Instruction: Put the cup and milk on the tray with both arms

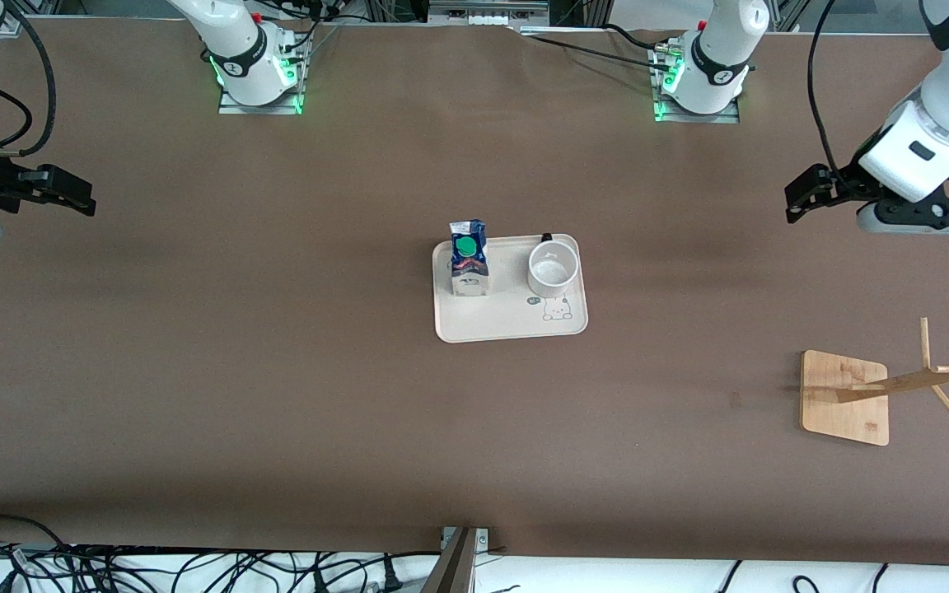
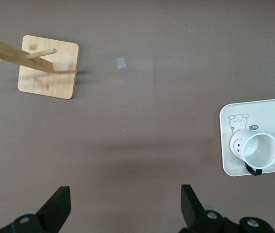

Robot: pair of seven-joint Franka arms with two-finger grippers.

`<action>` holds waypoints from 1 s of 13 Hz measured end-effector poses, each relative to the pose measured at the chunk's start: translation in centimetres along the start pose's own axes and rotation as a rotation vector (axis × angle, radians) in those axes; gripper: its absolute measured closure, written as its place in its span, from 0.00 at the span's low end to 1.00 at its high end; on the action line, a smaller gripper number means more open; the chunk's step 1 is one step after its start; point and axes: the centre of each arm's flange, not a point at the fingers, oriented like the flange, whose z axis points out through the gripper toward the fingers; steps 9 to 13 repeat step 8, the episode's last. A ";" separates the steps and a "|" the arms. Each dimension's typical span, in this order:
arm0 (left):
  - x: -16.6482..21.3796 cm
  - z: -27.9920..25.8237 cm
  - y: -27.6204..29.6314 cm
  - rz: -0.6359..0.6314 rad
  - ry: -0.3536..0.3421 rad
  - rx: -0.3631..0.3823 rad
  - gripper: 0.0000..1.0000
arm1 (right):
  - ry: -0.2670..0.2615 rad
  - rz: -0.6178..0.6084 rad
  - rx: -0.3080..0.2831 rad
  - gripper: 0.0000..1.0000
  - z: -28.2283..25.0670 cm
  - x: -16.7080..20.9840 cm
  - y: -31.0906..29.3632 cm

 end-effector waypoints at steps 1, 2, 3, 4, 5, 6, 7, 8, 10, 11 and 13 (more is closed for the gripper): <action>0.0 0.2 -0.7 -0.012 -0.004 0.000 0.00 | 0.000 0.000 0.000 0.00 0.0 0.0 0.0; 0.0 0.4 -1.2 -0.022 -0.009 0.000 0.00 | 0.000 0.000 0.000 0.00 0.0 0.0 0.0; 0.0 0.6 -1.5 -0.028 -0.012 0.000 0.00 | 0.000 0.000 0.000 0.00 0.0 0.0 0.0; 0.0 0.7 -1.6 -0.031 -0.013 0.000 0.00 | 0.000 0.000 0.000 0.00 0.0 0.0 0.0; 0.1 0.7 -1.7 -0.034 -0.013 0.000 0.00 | 0.000 0.000 0.000 0.00 0.0 0.0 0.0; 0.1 0.7 -1.9 -0.038 -0.013 0.000 0.00 | 0.005 0.000 0.000 0.00 0.0 0.0 0.0; 0.1 0.7 -2.0 -0.040 -0.013 0.000 0.00 | 0.020 -0.001 0.001 0.00 -0.2 0.2 0.0; 0.1 0.7 -2.1 -0.042 -0.012 0.000 0.00 | 0.039 -0.001 0.001 0.00 -0.4 0.4 -0.1; 0.1 0.7 -2.1 -0.042 -0.012 0.000 0.00 | 0.039 -0.001 0.001 0.00 -0.4 0.4 -0.1; 0.1 0.7 -2.1 -0.042 -0.012 0.000 0.00 | 0.039 -0.001 0.001 0.00 -0.4 0.4 -0.1; 0.1 0.7 -2.1 -0.042 -0.012 0.000 0.00 | 0.039 -0.001 0.001 0.00 -0.4 0.4 -0.1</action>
